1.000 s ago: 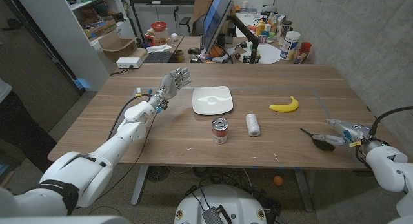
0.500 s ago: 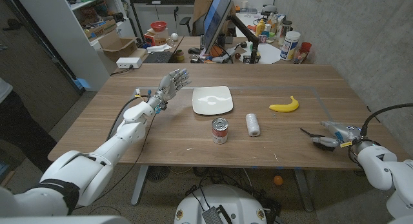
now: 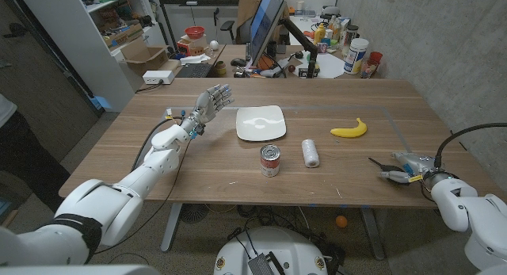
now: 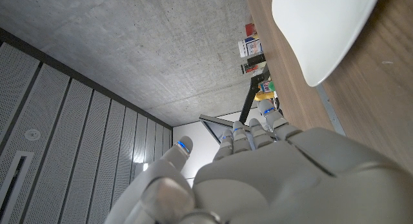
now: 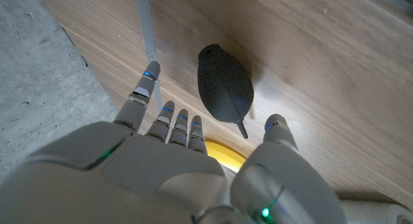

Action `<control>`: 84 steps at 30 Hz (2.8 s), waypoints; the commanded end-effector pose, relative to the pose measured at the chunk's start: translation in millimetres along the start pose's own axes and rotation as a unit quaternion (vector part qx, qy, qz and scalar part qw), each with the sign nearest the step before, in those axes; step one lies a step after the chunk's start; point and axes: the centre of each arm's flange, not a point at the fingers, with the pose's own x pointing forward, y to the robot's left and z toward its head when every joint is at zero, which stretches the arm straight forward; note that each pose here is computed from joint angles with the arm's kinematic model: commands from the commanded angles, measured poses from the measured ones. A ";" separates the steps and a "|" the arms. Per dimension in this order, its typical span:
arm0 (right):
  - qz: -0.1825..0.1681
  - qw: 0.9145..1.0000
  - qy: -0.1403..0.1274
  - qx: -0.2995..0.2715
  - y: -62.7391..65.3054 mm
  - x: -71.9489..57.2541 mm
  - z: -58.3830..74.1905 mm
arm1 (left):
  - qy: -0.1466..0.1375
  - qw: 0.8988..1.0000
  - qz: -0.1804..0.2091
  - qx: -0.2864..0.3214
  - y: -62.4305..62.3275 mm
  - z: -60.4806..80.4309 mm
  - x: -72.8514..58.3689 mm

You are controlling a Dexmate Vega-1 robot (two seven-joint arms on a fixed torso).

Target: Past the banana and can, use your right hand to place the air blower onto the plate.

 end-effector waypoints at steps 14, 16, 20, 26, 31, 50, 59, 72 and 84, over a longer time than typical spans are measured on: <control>0.016 0.999 0.036 -0.009 8.1 -1.5 -4.6 | 0.003 1.000 -0.002 -0.002 1.5 -3.5 8.1; 0.017 0.999 0.031 0.005 7.8 -1.0 -6.5 | 0.003 1.000 -0.002 -0.001 1.5 -3.2 8.5; 0.022 0.999 0.019 0.042 8.5 0.6 -10.4 | 0.002 1.000 -0.003 -0.001 1.7 -2.2 9.2; 0.031 0.994 -0.002 0.103 10.7 3.8 -15.9 | 0.002 1.000 -0.001 0.000 2.7 -1.5 9.8; 0.011 0.995 -0.003 0.103 9.2 3.9 -14.3 | 0.004 1.000 -0.001 -0.001 3.4 -2.6 9.9; -0.114 0.992 -0.007 0.043 -1.1 -3.7 -0.1 | 0.012 1.000 0.009 -0.003 10.7 -5.3 11.0; -0.116 0.993 -0.008 0.034 -11.1 -0.5 1.5 | 0.021 1.000 0.014 -0.009 12.5 -7.6 13.1; -0.126 0.992 -0.016 0.005 -40.3 5.4 6.8 | 0.029 0.999 0.027 -0.015 17.9 -8.8 12.8; -0.157 0.986 -0.041 -0.048 -66.3 7.6 19.6 | 0.025 0.999 0.027 -0.014 19.1 -9.1 9.1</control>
